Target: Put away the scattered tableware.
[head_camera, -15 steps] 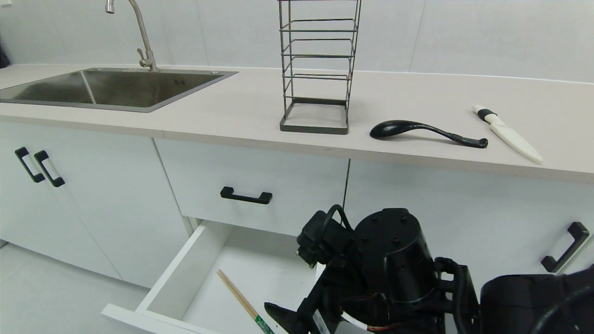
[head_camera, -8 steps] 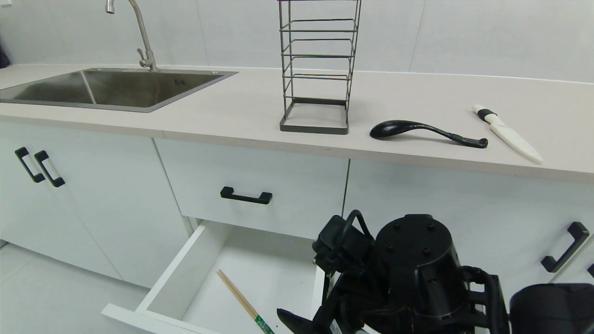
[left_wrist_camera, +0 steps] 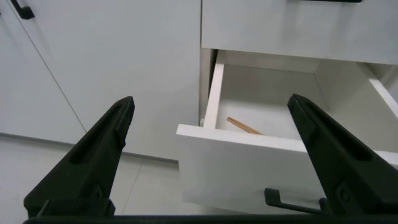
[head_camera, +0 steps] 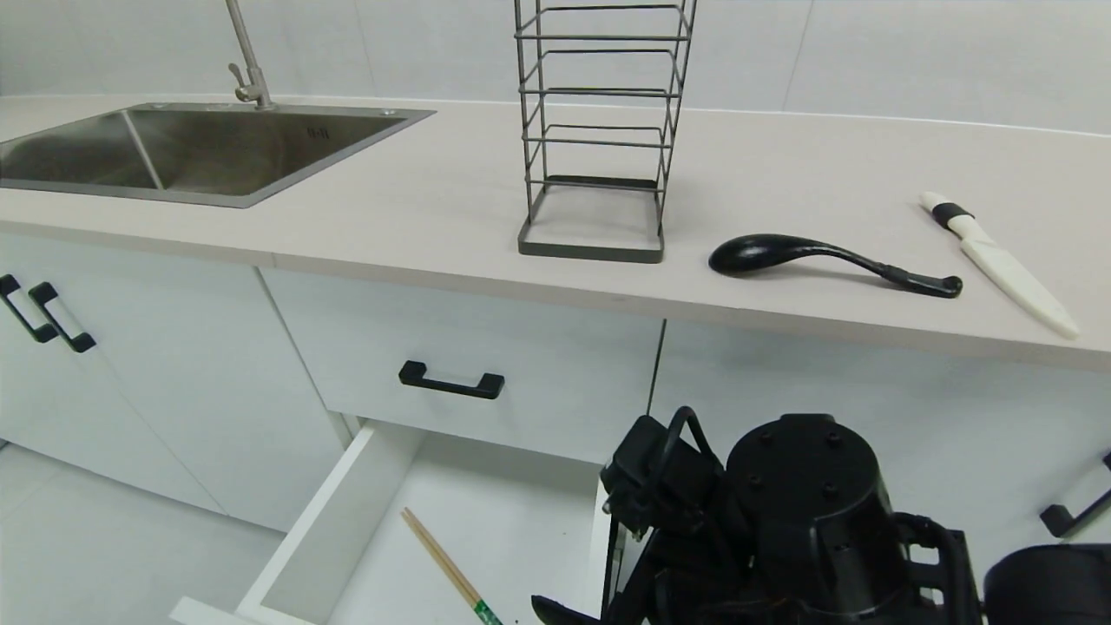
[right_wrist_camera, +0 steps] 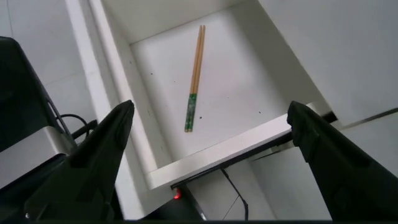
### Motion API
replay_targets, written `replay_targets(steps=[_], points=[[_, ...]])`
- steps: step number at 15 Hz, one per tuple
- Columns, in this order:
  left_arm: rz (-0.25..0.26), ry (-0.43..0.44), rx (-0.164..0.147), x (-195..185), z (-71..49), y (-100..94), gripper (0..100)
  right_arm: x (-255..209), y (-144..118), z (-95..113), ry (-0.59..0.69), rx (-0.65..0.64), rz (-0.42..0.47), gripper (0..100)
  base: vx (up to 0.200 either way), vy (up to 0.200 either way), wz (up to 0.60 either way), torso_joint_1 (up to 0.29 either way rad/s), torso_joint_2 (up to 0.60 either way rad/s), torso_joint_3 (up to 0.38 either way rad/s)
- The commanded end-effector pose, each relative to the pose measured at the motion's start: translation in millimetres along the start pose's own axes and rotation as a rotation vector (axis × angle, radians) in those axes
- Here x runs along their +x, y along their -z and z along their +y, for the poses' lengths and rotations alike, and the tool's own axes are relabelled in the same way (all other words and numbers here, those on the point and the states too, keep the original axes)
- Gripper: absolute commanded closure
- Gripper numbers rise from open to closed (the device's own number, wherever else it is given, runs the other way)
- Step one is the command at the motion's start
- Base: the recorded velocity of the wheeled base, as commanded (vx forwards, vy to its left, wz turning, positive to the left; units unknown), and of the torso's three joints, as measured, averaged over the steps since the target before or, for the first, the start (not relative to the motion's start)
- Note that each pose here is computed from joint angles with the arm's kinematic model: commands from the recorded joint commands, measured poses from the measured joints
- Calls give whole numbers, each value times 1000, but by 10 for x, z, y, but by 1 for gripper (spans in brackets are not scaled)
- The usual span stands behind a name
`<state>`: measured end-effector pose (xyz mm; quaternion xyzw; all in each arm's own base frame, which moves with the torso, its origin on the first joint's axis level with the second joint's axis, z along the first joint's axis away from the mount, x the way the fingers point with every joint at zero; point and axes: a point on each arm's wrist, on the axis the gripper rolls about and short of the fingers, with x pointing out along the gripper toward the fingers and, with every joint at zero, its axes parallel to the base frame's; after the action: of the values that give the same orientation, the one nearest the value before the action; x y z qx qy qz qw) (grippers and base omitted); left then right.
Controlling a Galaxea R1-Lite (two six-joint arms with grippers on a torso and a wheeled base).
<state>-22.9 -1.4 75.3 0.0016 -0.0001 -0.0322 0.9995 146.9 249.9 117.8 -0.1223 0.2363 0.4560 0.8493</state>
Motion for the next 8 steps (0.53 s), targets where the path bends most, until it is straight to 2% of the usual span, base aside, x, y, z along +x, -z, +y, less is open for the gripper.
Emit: replay_targets(steps=[1,4,8], points=[[0,0,0,1,0,-2,0,0,-2,19,-7,-4,-1,0,0,0,0,261,-456,-281],[0,0,0,1,0,-2,0,-5,-4,32,-11,-6,-2,0,0,0,0,203,-680,-191],[0,0,0,1,0,-2,0,2,5,45,-14,-9,4,0,0,0,0,220,-487,-203]])
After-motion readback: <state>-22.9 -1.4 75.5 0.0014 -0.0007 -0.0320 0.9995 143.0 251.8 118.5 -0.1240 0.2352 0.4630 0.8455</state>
